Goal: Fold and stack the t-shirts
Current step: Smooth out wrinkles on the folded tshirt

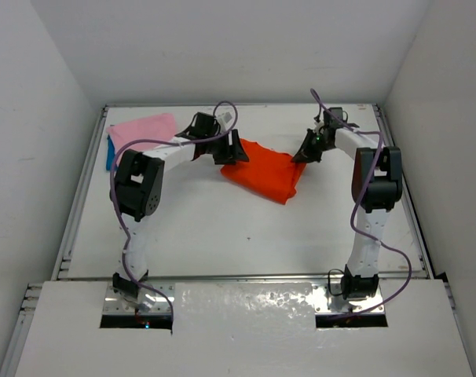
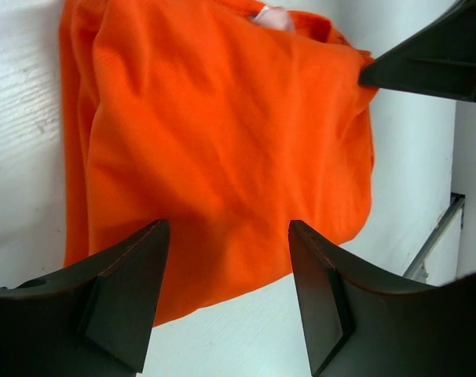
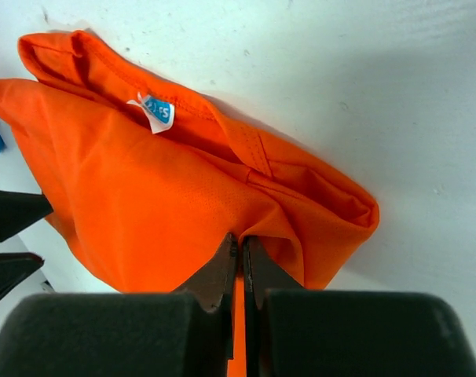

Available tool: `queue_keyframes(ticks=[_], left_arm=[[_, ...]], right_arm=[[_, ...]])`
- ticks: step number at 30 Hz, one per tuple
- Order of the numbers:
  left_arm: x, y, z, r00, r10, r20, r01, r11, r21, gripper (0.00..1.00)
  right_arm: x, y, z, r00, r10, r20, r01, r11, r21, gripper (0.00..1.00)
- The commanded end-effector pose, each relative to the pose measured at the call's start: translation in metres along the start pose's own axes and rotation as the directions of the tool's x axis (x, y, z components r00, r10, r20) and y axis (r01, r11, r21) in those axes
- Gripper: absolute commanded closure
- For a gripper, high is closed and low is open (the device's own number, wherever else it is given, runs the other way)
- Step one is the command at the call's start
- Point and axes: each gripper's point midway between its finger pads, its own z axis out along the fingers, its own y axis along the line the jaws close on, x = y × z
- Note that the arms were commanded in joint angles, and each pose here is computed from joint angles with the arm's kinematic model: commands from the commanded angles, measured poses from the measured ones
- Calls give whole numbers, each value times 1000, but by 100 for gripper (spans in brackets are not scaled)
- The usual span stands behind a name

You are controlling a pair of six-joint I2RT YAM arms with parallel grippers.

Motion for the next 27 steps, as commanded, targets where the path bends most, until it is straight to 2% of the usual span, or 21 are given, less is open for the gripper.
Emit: queue_keyframes(ticks=[1,6,13,18,22,23,24,27], left_arm=[[-16,-13,-13,996,46,82,-46,999,-8,40],[-2,12,-9,997,9,71,-4,997,-72,41],[-13,22,-8,993,-40,107,48,996,-74,41],[-42,-16,-22,990,21,139,-24,1000,18,41],[-58,-29,-29,987,63,149,-68,997,25,40],[-59,-28,-27,987,65,144,-69,997,23,40],[-65,-32,-27,986,72,148,-77,997,29,40],[-67,-30,-18,989,63,132,-69,997,39,40]], right_arm=[[-4,-6,-8,1000,12,29,-13,999,32,100],[6,-11,-11,999,35,30,-36,998,51,100],[6,-23,-31,993,63,97,-70,995,66,100],[2,-8,-47,996,-17,92,14,999,35,85],[1,6,-65,993,-36,109,34,999,17,69],[0,7,-71,992,-40,120,37,999,28,63],[7,4,-74,994,-30,102,25,999,46,52],[15,5,-79,995,-26,98,22,999,45,49]])
